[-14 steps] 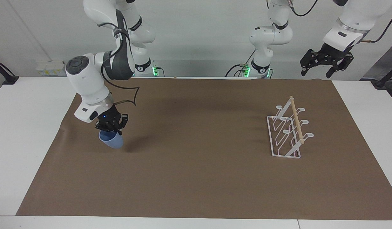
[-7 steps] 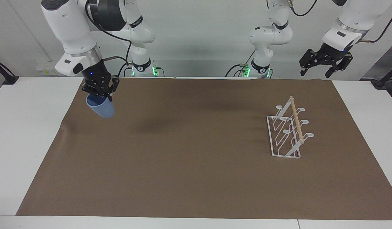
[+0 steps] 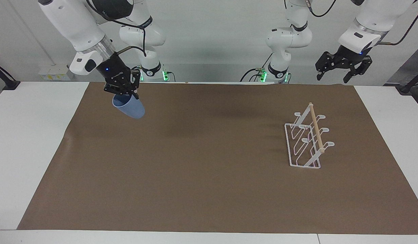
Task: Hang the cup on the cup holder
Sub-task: 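Carry the cup toward the rack while the left gripper reaches toward it, then grasp the cup's open end with the left gripper beside the right gripper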
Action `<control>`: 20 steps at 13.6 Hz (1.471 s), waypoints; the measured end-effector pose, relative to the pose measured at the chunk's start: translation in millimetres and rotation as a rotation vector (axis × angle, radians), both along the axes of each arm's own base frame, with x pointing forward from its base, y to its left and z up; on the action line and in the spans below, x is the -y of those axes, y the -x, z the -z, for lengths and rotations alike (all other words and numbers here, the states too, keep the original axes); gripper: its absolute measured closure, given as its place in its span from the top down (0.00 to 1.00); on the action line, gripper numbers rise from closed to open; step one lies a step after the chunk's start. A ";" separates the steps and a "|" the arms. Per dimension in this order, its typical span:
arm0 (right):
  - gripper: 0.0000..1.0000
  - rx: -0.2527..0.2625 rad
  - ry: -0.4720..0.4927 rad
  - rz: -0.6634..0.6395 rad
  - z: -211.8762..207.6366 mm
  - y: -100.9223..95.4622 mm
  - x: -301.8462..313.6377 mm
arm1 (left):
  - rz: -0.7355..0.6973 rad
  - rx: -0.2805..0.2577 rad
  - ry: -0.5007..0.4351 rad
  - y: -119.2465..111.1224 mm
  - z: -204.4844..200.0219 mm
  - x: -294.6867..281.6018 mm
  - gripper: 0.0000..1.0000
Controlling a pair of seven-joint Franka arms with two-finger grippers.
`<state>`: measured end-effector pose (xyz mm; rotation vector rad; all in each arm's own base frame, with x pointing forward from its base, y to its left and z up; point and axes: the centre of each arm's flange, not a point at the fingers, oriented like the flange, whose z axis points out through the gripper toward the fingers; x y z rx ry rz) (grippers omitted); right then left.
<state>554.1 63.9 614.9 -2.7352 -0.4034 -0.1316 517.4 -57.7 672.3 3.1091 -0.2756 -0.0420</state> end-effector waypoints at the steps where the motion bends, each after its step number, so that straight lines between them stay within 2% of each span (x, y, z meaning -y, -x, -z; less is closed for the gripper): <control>1: 0.05 -0.020 -0.069 0.004 1.4 2.6 -15.1 | 0.000 0.000 0.000 0.1 -0.1 0.0 1.00; 5: 0.05 -0.148 -0.325 0.124 -11.3 20.9 -104.3 | 0.037 0.008 0.012 -0.2 -0.8 4.6 1.00; 8: 0.05 -0.206 -0.484 0.215 -30.9 38.0 -177.0 | 0.205 0.035 0.069 -1.7 2.4 17.7 1.00; 10: 0.05 -0.211 -0.559 0.251 -40.7 50.5 -218.0 | 0.398 0.049 0.084 2.2 8.7 38.8 1.00; 13: 0.05 -0.208 -0.606 0.253 -47.3 64.5 -250.2 | 0.664 0.071 0.130 9.5 7.9 62.2 1.00; 17: 0.05 -0.216 -0.647 0.281 -53.5 78.8 -278.2 | 0.993 0.112 0.169 13.6 5.4 72.5 1.00; 20: 0.05 -0.213 -0.668 0.295 -57.3 89.6 -296.3 | 1.173 0.154 0.231 17.6 3.8 89.5 1.00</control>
